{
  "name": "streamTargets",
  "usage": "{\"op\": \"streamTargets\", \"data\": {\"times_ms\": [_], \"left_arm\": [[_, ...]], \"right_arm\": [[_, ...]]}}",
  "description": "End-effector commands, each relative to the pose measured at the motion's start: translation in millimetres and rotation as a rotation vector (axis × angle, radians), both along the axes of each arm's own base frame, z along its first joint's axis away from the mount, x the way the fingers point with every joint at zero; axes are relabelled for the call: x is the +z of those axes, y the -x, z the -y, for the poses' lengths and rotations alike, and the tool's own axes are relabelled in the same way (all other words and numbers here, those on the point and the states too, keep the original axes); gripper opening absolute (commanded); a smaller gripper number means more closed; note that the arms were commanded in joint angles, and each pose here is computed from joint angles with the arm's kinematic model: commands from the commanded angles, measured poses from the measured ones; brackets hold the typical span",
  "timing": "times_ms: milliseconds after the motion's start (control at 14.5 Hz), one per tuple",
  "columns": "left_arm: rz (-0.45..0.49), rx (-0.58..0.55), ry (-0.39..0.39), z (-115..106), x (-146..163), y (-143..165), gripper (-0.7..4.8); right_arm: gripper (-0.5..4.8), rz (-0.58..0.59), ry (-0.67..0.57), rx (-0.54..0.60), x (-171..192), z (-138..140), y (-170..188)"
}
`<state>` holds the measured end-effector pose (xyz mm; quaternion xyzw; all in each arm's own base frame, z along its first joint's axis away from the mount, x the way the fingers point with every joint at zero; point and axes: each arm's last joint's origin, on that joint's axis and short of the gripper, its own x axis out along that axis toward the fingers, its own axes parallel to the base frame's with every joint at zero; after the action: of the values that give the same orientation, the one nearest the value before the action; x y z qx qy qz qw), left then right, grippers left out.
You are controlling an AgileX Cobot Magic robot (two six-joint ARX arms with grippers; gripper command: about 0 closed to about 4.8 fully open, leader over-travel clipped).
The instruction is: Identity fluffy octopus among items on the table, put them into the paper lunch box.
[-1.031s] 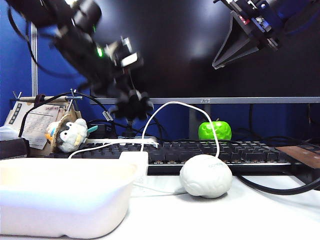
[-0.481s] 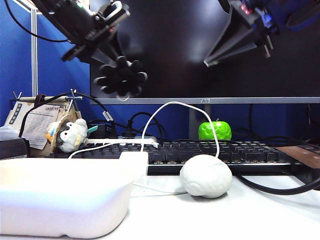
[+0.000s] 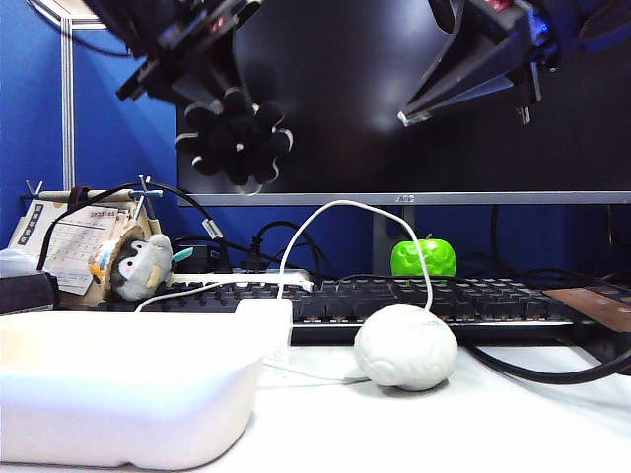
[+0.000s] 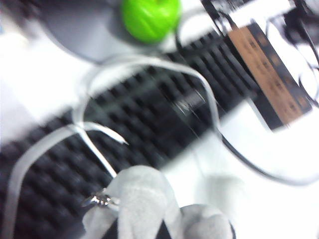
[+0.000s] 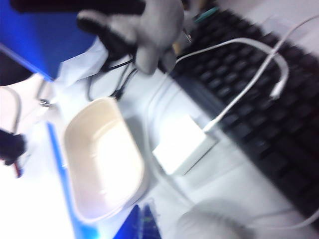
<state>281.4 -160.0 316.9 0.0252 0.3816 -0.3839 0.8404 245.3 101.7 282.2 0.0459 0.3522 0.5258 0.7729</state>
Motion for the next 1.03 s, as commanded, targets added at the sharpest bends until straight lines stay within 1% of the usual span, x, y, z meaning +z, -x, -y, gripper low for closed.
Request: {"op": "streamTargets", "data": {"times_ms": [69,137,206,412,481,687,756,825,894,962,1031], "left_arm": [[-0.030,-0.022,-0.084,-2,9,24,0.48],[-0.024,-0.022,-0.108,-7,13,30,0.48],[-0.019,-0.014,-0.115,-10,18,36,0.47],[-0.012,-0.014,-0.104,-22,34,57,0.46],[-0.034,-0.018,-0.113,-26,36,64,0.46],[-0.118,-0.019,-0.158,-30,31,72,0.43],[-0.124,-0.026,-0.161,-29,31,73,0.43],[-0.135,-0.052,-0.163,-20,30,79,0.42],[-0.143,-0.071,-0.168,-17,30,83,0.36],[-0.152,-0.096,-0.177,-12,29,87,0.18],[-0.168,-0.130,-0.188,0,28,97,0.18]], "right_arm": [[-0.06,-0.022,-0.045,0.049,3,-1,3],[-0.06,-0.028,-0.059,0.062,3,-1,4],[-0.06,-0.038,-0.077,0.081,4,-1,5],[-0.06,-0.074,-0.117,0.121,4,-1,7],[-0.06,-0.089,-0.123,0.128,3,-1,8],[-0.06,-0.126,-0.155,0.161,3,-1,11],[-0.06,-0.134,-0.154,0.161,2,-1,11],[-0.06,-0.151,-0.149,0.159,2,-1,12],[-0.06,-0.153,-0.149,0.159,2,-1,13],[-0.06,-0.153,-0.149,0.159,2,-1,13],[-0.06,-0.153,-0.149,0.159,2,-1,13]]}}
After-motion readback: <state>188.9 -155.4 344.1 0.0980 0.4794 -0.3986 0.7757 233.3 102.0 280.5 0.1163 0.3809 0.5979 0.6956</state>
